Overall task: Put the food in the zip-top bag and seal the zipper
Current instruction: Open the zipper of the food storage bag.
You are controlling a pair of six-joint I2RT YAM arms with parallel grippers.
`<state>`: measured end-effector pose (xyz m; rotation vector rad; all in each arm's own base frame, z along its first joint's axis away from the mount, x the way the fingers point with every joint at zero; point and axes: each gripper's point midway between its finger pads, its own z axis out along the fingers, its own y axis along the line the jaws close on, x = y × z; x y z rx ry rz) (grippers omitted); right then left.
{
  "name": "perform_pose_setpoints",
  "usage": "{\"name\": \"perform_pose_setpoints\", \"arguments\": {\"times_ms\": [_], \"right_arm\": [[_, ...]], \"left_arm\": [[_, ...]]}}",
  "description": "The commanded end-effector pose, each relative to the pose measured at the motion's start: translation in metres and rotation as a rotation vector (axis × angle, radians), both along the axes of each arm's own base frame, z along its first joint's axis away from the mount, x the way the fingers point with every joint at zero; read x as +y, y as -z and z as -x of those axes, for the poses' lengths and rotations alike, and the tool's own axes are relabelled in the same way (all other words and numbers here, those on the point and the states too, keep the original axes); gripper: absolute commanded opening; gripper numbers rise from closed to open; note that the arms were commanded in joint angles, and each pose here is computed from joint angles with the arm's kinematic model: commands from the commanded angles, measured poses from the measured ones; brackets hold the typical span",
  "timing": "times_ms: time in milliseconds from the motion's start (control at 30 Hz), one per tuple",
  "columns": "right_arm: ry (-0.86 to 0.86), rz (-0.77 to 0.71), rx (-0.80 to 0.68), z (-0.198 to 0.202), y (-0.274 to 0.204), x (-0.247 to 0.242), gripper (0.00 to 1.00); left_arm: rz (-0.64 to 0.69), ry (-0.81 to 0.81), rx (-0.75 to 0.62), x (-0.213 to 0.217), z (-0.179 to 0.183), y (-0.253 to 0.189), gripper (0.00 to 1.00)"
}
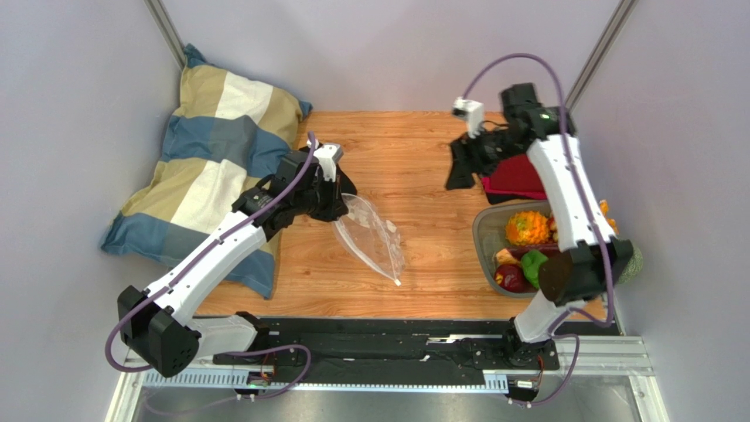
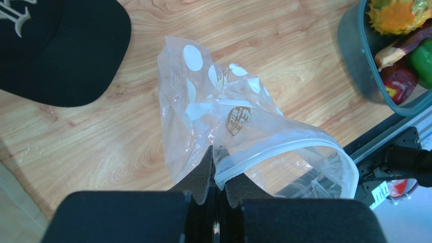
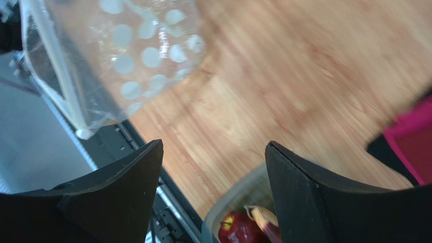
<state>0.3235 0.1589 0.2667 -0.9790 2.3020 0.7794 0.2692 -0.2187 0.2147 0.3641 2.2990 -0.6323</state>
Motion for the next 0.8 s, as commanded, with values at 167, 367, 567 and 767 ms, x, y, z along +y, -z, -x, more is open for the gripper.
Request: {"name": "perform_pose_setpoints", "arguments": {"times_ms": [167, 367, 567, 767], "right_arm": [[0.147, 0.285, -0.045, 0.118, 0.017, -0.108, 0.71], [-0.125, 0.545, -0.093, 0.142, 0.058, -0.138, 0.71], [-0.366, 0.717, 0.065, 0.132, 0.078, -0.164, 0.73], [-0.578, 0.849, 0.193, 0.121, 0.099, -0.178, 0.59]], "left_arm": [[0.064, -0.004, -0.019, -0.008, 0.0, -0.014, 0.0], [0.073, 0.022, -0.021, -0.013, -0.001, -0.017, 0.0], [0.079, 0.035, -0.023, -0.015, -0.001, -0.019, 0.0], [0.08, 0.036, -0.016, -0.015, 0.001, -0.015, 0.0]]}}
